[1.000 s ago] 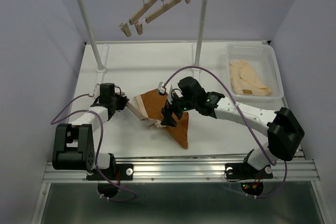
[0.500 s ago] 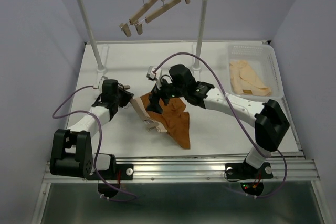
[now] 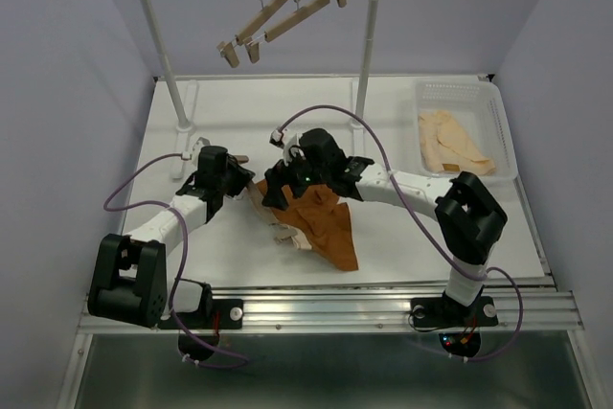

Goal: Clip the underwear to the hanger

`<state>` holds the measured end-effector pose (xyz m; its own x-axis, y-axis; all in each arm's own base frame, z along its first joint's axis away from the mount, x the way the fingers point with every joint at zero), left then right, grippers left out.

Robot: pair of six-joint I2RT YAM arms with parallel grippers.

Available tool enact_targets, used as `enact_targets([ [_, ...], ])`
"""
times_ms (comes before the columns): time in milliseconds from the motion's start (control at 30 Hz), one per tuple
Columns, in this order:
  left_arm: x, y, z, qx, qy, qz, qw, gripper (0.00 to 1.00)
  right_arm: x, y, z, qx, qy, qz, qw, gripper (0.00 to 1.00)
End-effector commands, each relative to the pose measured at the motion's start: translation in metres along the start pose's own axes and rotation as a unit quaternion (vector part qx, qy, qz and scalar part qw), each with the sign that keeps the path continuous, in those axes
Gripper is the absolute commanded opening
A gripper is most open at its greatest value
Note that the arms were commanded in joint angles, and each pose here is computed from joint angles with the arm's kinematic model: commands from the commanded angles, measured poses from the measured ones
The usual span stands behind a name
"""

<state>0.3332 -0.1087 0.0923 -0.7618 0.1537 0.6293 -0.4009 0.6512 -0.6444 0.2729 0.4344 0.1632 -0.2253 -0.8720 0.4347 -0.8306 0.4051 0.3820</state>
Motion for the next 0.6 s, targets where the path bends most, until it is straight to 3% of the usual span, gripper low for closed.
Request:
enact_targets([
  [0, 0.005, -0.022, -0.012, 0.003, -0.027, 0.035, 0.999, 0.00, 0.014, 0.020, 0.010, -0.048, 0.011, -0.040, 0.998, 1.00],
  [167, 0.002, -0.027, -0.007, 0.004, -0.021, 0.041, 0.999, 0.00, 0.006, 0.027, 0.032, -0.078, 0.037, -0.081, 0.993, 1.00],
  [433, -0.004, -0.031, -0.008, 0.005, -0.033, 0.034, 0.999, 0.00, -0.007, 0.037, 0.024, -0.092, 0.040, -0.111, 0.989, 1.00],
  [567, -0.006, -0.039, -0.006, -0.003, -0.031, 0.050, 0.998, 0.00, -0.013, 0.025, 0.033, -0.109, 0.043, -0.080, 0.990, 0.93],
])
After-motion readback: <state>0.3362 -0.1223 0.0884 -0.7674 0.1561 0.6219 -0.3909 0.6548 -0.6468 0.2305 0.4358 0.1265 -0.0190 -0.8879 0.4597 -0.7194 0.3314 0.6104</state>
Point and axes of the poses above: each gripper's point midway between its finger pads, its own x axis back along the fingers, its own y axis along the line the jaws close on, z = x × y, the point moved 1 cm from there along x, back along the fingers, and after that the axes turned 3 degrees about -x, right-handed, at the moved point
